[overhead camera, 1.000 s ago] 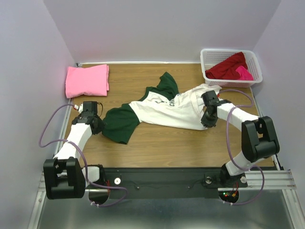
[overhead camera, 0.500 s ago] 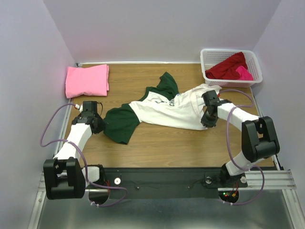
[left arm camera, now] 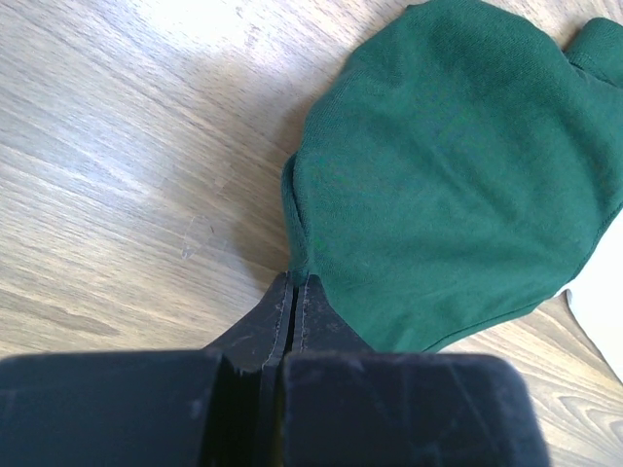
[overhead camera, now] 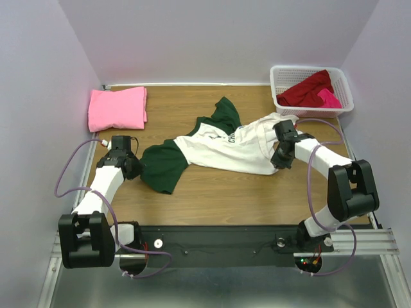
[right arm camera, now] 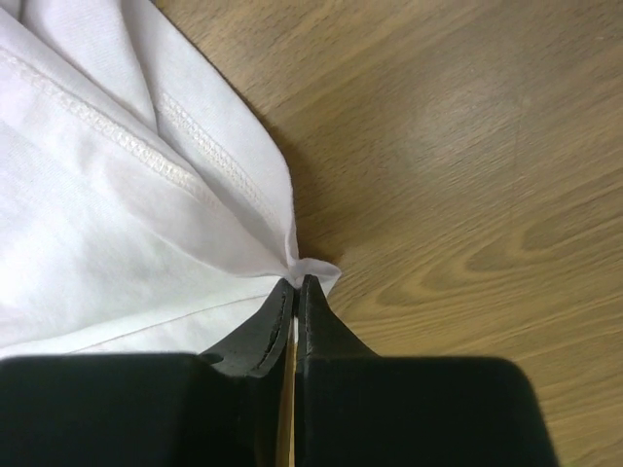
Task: Fold and stack the t-shirts
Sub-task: Flatten the tshirt out
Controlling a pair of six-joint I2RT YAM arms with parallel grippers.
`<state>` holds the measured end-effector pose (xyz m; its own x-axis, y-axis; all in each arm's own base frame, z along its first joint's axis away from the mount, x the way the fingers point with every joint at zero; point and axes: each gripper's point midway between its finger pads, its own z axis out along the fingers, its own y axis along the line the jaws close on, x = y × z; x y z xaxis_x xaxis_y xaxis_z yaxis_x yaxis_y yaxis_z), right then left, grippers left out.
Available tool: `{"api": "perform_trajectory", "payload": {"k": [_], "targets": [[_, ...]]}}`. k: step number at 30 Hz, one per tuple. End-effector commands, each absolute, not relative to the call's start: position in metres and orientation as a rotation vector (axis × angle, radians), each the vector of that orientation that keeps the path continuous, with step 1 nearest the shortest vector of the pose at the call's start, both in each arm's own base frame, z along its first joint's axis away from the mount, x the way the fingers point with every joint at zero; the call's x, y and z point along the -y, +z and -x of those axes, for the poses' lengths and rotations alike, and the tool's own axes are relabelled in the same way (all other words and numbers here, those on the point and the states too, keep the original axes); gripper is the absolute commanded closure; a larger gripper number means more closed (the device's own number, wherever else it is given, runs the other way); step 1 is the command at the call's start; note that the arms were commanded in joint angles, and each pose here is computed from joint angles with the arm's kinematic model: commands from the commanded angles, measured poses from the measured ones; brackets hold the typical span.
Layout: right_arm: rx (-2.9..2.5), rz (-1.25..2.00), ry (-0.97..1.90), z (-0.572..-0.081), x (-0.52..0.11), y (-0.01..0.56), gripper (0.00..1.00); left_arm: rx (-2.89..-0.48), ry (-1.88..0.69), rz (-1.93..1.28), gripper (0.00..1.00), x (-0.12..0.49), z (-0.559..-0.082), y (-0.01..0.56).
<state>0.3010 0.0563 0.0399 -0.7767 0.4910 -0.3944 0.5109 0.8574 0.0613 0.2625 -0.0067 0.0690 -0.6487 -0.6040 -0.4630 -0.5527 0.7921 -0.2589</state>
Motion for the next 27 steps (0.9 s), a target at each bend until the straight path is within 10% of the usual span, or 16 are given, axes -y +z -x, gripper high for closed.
{"api": "perform_trajectory", "payload": {"k": [1, 12, 27], "targets": [[-2.554, -0.742, -0.045, -0.315, -0.054, 0.067, 0.99, -2.416, -0.137, 0.851, 1.00, 0.005, -0.264, 0.073], [-2.407, -0.667, -0.016, -0.351, -0.052, 0.149, 0.99, -2.279, -0.085, 0.819, 1.00, -0.009, -0.295, 0.142], [-1.910, -0.565, 0.089, -0.417, -0.028, 0.386, 0.99, -1.556, -0.142, 0.804, 1.00, -0.052, -0.351, 0.463]]}}
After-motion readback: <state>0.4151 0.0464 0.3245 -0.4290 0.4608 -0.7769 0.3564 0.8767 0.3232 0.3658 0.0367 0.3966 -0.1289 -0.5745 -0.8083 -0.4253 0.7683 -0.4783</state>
